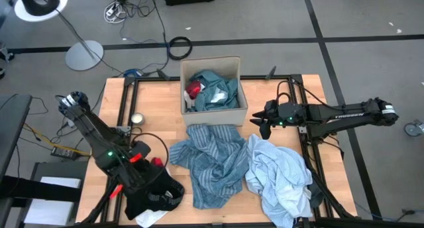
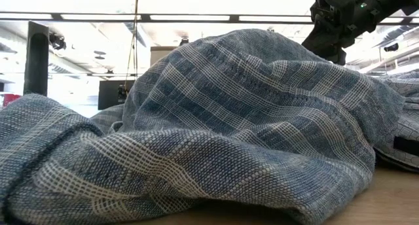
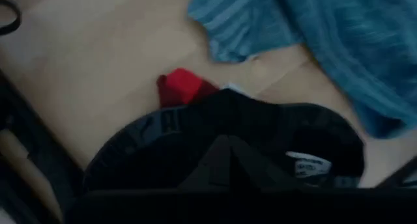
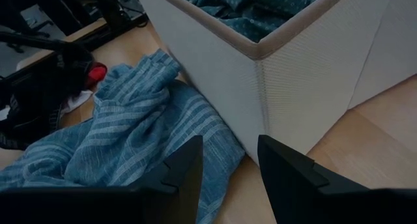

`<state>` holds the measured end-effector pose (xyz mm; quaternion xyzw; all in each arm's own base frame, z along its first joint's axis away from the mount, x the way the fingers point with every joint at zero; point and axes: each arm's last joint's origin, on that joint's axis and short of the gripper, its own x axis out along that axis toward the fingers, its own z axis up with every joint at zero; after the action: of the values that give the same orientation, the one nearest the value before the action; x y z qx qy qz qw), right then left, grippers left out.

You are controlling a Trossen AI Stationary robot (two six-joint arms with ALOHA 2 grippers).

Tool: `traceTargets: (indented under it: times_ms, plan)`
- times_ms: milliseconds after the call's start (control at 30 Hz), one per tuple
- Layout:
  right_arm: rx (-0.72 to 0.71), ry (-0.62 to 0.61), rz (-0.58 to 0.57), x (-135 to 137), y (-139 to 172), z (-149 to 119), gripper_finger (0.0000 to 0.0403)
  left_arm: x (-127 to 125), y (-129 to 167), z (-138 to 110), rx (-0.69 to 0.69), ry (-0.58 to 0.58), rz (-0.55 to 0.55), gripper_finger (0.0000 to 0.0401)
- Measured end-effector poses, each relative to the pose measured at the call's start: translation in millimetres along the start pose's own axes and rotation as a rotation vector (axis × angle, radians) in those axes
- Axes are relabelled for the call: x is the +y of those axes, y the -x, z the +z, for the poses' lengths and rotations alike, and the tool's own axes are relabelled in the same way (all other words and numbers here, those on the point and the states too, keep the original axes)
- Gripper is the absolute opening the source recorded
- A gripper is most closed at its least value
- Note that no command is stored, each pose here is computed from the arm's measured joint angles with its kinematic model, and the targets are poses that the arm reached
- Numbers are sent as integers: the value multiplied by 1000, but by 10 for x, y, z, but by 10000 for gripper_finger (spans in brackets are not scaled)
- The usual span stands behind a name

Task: Sort clothes
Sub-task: Put the black boxer into the laundry bin

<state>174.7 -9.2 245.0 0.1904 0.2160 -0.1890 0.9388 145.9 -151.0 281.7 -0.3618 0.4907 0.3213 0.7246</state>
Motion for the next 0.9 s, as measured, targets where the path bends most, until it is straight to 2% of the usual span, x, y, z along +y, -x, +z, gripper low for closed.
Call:
traceTargets:
  times_ms: [133, 267, 400, 600, 733, 900]
  plan:
    - [0, 0, 0, 0, 0, 0, 148, -65, -97, -46, -27, -34, -33, 11]
    - [0, 3, 0, 0, 0, 0, 148, -61, -283, -111, -15, -39, -19, 34]
    - [1, 4, 0, 0, 0, 0, 148, -12, -514, -187, 31, -31, -22, 68]
    - [1, 9, 1, 1, 0, -1, 148, 20, -765, -275, 92, 16, -97, 109]
    - [1, 9, 1, 0, 0, 0, 148, 78, -895, -301, 97, 37, -109, 115]
    - [1, 10, 1, 0, 0, 0, 148, 208, -1044, -313, 98, 127, -57, 104]
